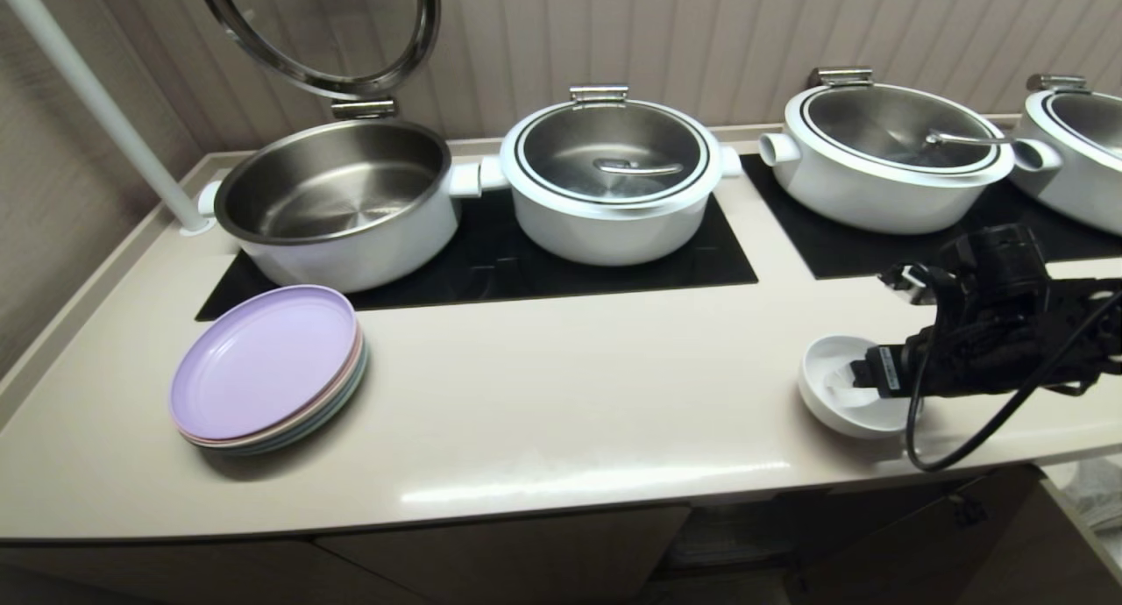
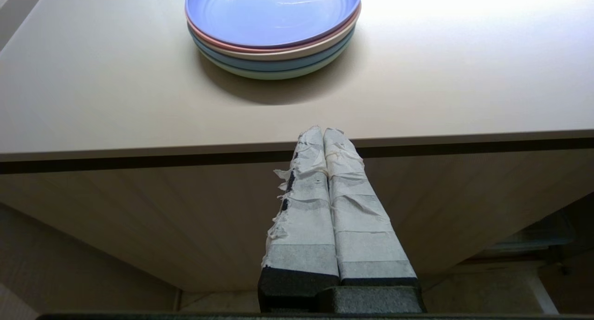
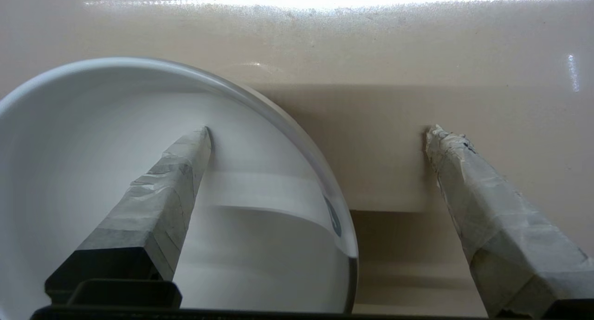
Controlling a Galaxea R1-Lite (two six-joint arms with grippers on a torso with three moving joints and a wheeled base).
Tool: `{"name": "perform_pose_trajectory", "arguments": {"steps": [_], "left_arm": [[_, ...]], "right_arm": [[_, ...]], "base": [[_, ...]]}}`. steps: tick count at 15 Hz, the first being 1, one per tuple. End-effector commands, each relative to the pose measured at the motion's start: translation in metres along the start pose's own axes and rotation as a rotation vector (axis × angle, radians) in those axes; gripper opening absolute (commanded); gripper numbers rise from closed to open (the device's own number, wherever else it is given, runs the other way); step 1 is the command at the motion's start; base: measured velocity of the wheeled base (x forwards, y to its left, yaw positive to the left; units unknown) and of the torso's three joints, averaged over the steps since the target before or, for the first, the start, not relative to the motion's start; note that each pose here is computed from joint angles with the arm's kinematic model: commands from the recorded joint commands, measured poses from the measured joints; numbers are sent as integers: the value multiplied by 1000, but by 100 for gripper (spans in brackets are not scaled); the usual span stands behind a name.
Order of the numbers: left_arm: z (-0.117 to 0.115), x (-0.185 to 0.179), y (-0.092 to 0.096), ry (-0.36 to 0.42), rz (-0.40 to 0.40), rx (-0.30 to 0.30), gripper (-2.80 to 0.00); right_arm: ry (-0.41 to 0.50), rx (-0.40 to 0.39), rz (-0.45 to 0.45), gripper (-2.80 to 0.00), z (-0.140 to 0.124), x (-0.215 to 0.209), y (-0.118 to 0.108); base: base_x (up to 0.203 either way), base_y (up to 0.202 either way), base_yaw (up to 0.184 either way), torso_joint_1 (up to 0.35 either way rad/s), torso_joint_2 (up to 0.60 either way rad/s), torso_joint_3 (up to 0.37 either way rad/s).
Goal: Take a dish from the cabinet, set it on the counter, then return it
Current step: Pick up the bowl from the table
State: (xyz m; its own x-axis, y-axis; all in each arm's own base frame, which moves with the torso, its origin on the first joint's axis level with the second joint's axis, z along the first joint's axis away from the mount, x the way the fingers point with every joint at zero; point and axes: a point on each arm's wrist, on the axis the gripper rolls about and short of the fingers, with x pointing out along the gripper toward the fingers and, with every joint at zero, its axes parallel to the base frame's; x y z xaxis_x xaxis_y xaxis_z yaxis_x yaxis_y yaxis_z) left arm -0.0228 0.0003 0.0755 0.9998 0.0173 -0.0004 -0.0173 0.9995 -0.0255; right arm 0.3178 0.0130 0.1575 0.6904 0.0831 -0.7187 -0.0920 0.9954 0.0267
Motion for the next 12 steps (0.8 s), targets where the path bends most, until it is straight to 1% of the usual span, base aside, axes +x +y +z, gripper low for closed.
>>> {"name": "perform_pose_trajectory", "arguments": {"steps": [1,6,7,12], "left_arm": [[0,0,0,0,1,-1,-280],[0,0,0,0,1,-1,-280],[0,0,0,0,1,-1,-280],[0,0,0,0,1,-1,-280]], "right_arm": [[3,0,1,0,0,1,0],[5,-1,1,0,-1,1,0],[5,-1,2,-280,-1,1,0],[3,-2,1,-280,0,1,0]], "base": [[0,0,0,0,0,0],[0,0,0,0,0,0],[0,0,0,0,0,0],[0,0,0,0,0,0]]}}
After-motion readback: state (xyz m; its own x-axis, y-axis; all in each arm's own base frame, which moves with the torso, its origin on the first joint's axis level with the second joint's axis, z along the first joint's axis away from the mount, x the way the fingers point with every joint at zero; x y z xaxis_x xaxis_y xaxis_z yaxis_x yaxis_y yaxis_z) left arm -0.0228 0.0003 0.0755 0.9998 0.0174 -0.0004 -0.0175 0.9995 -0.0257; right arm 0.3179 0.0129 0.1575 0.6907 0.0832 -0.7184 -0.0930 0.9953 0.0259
